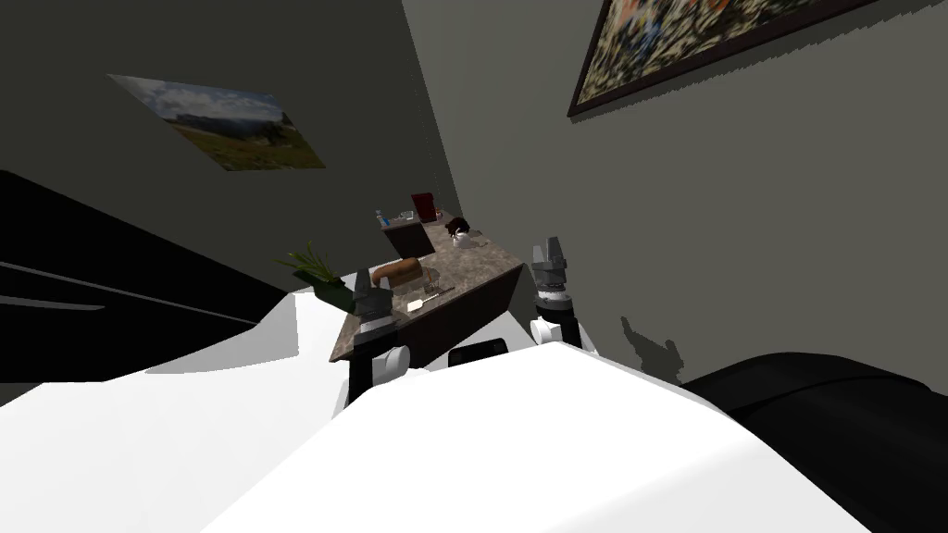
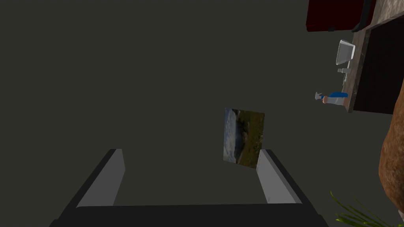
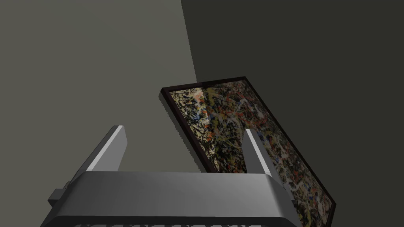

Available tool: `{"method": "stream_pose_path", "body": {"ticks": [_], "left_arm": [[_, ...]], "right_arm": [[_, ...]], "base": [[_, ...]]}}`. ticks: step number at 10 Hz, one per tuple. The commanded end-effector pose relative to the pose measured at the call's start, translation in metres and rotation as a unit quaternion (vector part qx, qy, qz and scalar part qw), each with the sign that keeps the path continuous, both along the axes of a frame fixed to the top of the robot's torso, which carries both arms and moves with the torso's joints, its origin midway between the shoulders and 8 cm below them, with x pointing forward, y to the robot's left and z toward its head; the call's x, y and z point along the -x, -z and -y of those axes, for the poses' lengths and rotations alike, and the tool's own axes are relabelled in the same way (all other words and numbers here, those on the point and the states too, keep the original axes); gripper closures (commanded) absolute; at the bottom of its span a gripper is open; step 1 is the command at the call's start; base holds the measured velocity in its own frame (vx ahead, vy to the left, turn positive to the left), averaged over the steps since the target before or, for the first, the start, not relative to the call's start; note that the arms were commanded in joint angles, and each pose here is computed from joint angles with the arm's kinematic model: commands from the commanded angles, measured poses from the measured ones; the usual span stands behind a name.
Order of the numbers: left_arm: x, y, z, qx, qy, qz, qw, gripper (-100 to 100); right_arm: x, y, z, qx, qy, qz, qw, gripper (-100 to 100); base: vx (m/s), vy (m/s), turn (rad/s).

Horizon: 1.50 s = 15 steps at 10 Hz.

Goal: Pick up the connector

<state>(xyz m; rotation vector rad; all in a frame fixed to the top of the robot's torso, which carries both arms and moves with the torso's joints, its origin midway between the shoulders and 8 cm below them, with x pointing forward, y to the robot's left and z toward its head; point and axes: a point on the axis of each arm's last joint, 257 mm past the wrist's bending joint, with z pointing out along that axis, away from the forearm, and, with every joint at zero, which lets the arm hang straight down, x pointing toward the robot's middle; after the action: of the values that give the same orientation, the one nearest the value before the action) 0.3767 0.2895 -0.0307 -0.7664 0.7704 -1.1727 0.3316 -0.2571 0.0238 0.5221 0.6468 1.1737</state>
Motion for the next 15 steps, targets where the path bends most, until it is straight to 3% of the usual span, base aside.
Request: {"method": "stream_pose_path", "body": {"ticks": [1,3,5,6,8,9,10,11,12,13,14,15], "left_arm": [[-0.001,0.002,0.002,-0.025,0.003,-0.003,0.9997,-100],[-0.004,0.008,0.007,-0.075,0.007,-0.009,0.9971,-100],[-0.007,0.018,0.011,-0.140,0.008,-0.015,0.9901,-100],[-0.007,0.019,0.012,-0.146,0.010,-0.016,0.9892,-100],[-0.010,0.034,0.016,-0.225,0.011,-0.022,0.9741,-100],[-0.010,0.034,0.016,-0.233,0.015,-0.023,0.9720,-100],[-0.011,0.044,0.018,-0.277,0.016,-0.027,0.9604,-100],[-0.011,0.045,0.018,-0.282,0.019,-0.027,0.9588,-100],[-0.012,0.057,0.019,-0.328,0.021,-0.031,0.9439,-100],[-0.012,0.057,0.019,-0.334,0.023,-0.031,0.9419,-100],[-0.012,0.070,0.019,-0.380,0.026,-0.035,0.9238,-100],[-0.012,0.070,0.019,-0.387,0.029,-0.035,0.9211,-100]], "right_arm": [[0.000,0.000,0.000,0.000,0.000,0.000,1.0000,0],[0.000,0.000,0.000,0.000,0.000,0.000,1.0000,0],[0.000,0.000,0.000,0.000,0.000,0.000,1.0000,0],[0.000,0.000,0.000,0.000,0.000,0.000,1.0000,0],[0.000,0.000,0.000,0.000,0.000,0.000,1.0000,0],[0.000,0.000,0.000,0.000,0.000,0.000,1.0000,0],[0.000,0.000,0.000,0.000,0.000,0.000,1.0000,0],[0.000,0.000,0.000,0.000,0.000,0.000,1.0000,0],[0.000,0.000,0.000,0.000,0.000,0.000,1.0000,0],[0.000,0.000,0.000,0.000,0.000,0.000,1.0000,0],[0.000,0.000,0.000,0.000,0.000,0.000,1.0000,0],[0.000,0.000,0.000,0.000,0.000,0.000,1.0000,0]], "base": [[-0.010,-0.012,-0.052],[-0.037,-0.038,-0.087],[-0.071,-0.061,-0.129],[-0.060,-0.050,-0.040],[-0.067,-0.049,-0.159],[-0.066,-0.048,-0.039],[-0.071,-0.072,-0.102],[-0.057,-0.056,-0.058],[-0.073,-0.065,-0.108],[-0.056,-0.052,-0.081],[-0.062,-0.057,-0.172],[-0.056,-0.043,-0.069]]}}
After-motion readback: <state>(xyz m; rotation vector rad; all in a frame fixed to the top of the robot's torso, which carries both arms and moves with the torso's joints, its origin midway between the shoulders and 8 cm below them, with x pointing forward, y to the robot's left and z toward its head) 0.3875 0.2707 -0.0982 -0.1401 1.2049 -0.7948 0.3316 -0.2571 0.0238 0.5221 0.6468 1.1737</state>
